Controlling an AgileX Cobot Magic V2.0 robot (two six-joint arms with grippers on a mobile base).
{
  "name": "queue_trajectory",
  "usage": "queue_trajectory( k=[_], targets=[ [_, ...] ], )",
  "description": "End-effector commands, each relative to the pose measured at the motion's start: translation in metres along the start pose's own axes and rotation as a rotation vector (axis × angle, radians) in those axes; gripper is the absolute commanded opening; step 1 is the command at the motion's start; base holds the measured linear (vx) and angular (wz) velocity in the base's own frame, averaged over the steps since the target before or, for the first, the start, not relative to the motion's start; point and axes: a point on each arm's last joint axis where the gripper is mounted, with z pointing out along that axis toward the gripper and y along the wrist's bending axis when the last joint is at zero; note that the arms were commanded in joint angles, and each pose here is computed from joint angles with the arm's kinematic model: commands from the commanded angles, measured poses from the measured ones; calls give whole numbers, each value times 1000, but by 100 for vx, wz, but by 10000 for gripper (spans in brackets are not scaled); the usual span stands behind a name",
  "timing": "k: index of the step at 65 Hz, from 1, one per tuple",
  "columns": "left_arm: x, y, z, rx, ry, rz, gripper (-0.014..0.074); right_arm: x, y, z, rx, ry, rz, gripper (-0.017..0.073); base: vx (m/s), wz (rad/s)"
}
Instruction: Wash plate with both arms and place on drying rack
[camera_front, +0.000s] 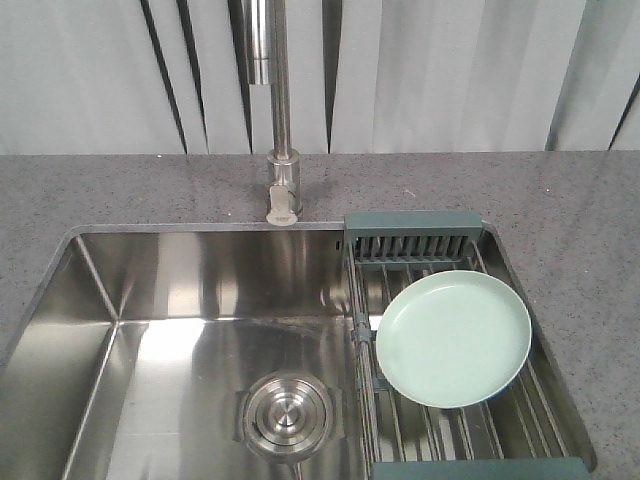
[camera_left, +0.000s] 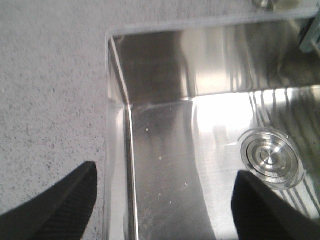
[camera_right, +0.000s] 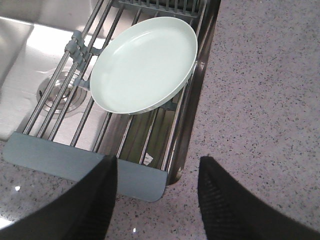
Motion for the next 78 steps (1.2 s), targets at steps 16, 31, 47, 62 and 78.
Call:
queue_trajectory(
  k=[16,31,47,62,78],
  targets=[
    [-68,4,-2,-8,-98,-1,505,-10,-1,-5,8,-72,0,372,0,0],
    [-99,10,30,-3,-14,-9,373,-10,-1,-5,8,-72,0,372,0,0],
    [-115,14,68,2,72,-19,160,-10,-1,-5,8,-72,0,372,0,0],
    [-118,18,98,7,138,-32,-9,-10,-1,-5,8,-74,0,372,0,0],
    [-113,14,138,95,192,-16,-8,-10,-1,-5,8,-73,0,372,0,0]
  ],
)
